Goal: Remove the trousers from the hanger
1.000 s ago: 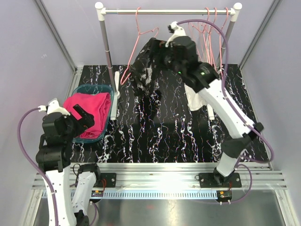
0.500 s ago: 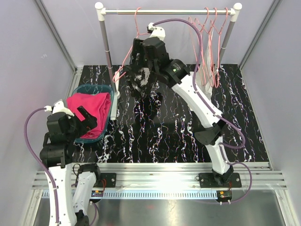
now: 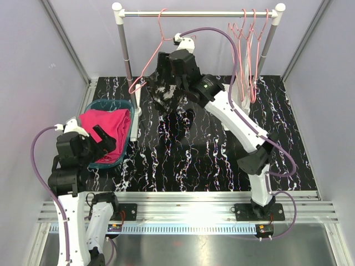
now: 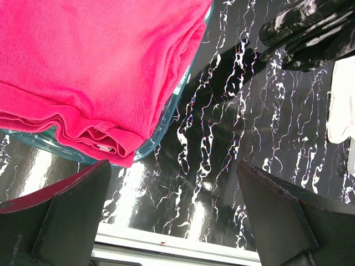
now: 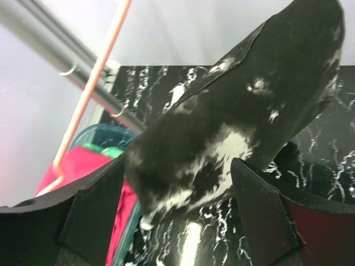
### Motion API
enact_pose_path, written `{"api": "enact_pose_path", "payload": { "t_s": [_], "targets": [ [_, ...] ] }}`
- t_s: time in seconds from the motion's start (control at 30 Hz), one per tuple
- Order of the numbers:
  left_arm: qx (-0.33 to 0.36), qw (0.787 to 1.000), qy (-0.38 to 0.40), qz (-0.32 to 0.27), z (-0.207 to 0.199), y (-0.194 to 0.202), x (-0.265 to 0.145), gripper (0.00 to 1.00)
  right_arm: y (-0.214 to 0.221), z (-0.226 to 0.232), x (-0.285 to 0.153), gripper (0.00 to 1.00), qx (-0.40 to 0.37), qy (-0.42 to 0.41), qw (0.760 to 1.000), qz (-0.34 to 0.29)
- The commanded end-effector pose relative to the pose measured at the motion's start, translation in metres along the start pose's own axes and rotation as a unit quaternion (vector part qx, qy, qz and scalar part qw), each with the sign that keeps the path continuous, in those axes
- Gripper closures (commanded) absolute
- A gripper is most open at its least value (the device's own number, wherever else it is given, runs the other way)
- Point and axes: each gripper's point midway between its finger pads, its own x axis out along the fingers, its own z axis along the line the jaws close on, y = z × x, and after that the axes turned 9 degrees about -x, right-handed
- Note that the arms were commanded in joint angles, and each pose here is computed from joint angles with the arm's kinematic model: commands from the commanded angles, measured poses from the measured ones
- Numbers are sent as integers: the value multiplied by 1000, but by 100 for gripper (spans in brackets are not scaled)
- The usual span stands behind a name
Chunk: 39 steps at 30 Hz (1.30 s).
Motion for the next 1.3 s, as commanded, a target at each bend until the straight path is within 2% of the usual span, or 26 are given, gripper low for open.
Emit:
{"api": "enact_pose_path", "payload": {
  "t_s": [0.0, 0.13, 0.2, 0.33, 0.47, 0.5, 0.53, 0.63, 0.7, 0.87, 1.0, 1.2, 1.23, 1.27],
  "targets": [
    [18, 999, 26, -7, -10, -6, 2, 1, -63, 20, -44, 15, 62, -72, 992, -79],
    [15, 999, 31, -6, -12, -6, 2, 1, -71, 49, -50, 14, 89, -150, 981, -87],
    [16, 999, 35, -4, -13, -5, 3, 1, -73, 59, -40, 14, 99, -164, 977, -90],
    [18, 999, 38, -1, -13, -3, 2, 1, -68, 59, -4, 10, 103, -125, 982, -101],
    [20, 999, 41, -3, -13, -1, 0, 1, -62, 59, 23, 12, 87, -103, 984, -118],
    [22, 999, 41, -3, -13, -1, 0, 1, -60, 60, 30, 14, 87, -100, 984, -121],
    [21, 999, 40, -1, -13, 0, 0, 1, -60, 57, 34, 22, 86, -90, 984, -125],
    [23, 999, 44, 0, -14, 1, 0, 1, -53, 46, 43, 33, 81, -56, 987, -125],
    [25, 999, 45, 0, -14, 1, 0, 1, -49, 35, 42, 44, 67, -31, 990, -117],
    [24, 998, 52, 4, -18, 1, 2, 1, -44, 9, 28, 53, 41, 23, 994, -103],
    [22, 998, 56, 4, -20, 0, 2, 1, -41, -4, 17, 72, 9, 30, 996, -88],
    [23, 998, 56, 3, -19, 0, 0, 1, -36, -22, -7, 74, -21, 11, 998, -50],
    [23, 998, 56, 3, -19, 0, 0, 1, -35, -23, -11, 79, -35, 9, 998, -44],
    [23, 998, 57, 4, -19, 1, 0, 1, -33, -26, -14, 80, -43, 6, 998, -36]
  ]
}}
